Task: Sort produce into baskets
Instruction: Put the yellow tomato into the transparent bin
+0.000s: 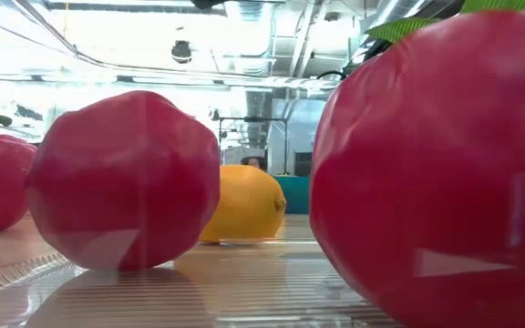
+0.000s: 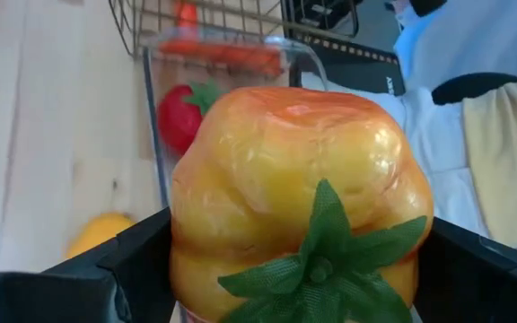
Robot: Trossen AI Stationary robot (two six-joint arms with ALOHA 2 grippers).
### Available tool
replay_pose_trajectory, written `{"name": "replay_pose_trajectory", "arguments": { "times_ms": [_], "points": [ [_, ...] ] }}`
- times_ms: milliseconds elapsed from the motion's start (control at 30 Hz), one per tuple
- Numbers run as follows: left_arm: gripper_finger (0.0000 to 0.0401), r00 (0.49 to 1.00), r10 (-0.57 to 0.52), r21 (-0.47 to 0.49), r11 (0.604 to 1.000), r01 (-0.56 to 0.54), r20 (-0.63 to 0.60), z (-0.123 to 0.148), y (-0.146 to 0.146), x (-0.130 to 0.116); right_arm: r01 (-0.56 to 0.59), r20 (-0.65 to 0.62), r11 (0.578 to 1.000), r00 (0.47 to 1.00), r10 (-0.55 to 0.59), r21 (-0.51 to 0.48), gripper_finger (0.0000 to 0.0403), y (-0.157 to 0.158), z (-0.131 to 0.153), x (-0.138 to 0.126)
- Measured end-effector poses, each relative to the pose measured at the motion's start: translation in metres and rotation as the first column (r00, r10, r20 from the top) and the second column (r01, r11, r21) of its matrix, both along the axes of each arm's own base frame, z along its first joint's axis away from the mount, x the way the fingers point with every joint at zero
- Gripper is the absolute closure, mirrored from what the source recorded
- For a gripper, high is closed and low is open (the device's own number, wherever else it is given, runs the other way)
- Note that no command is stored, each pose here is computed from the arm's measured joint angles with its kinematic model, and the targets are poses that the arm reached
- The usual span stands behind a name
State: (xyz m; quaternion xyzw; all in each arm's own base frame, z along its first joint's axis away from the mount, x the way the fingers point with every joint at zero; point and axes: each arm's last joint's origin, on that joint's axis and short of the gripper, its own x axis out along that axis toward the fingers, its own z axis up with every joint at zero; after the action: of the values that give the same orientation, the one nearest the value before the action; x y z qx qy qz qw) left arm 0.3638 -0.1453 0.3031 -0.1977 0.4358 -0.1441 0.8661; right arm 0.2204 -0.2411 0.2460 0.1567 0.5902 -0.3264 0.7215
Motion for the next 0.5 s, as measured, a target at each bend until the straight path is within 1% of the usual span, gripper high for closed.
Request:
{"name": "replay_pose_trajectory", "arguments": {
  "times_ms": [100,300,500],
  "points": [
    [0.0070,1.000,0.012,0.003,1.000,-0.012,-0.014,-0.003,-0.010,-0.004,0.000,0.000,1.000,1.000,0.000,0.000,0.0010,0.000,0.000,0.000],
    [0.0070,0.999,-0.020,0.018,1.000,0.021,-0.034,-0.019,-0.023,-0.012,0.000,0.002,1.000,1.000,0.000,-0.003,0.0010,0.000,0.000,0.000],
    [0.0069,0.994,0.018,0.019,1.000,-0.016,-0.105,-0.040,-0.024,-0.018,0.000,0.004,1.000,1.000,0.000,-0.004,0.0010,0.000,0.000,0.000]
  ]
}}
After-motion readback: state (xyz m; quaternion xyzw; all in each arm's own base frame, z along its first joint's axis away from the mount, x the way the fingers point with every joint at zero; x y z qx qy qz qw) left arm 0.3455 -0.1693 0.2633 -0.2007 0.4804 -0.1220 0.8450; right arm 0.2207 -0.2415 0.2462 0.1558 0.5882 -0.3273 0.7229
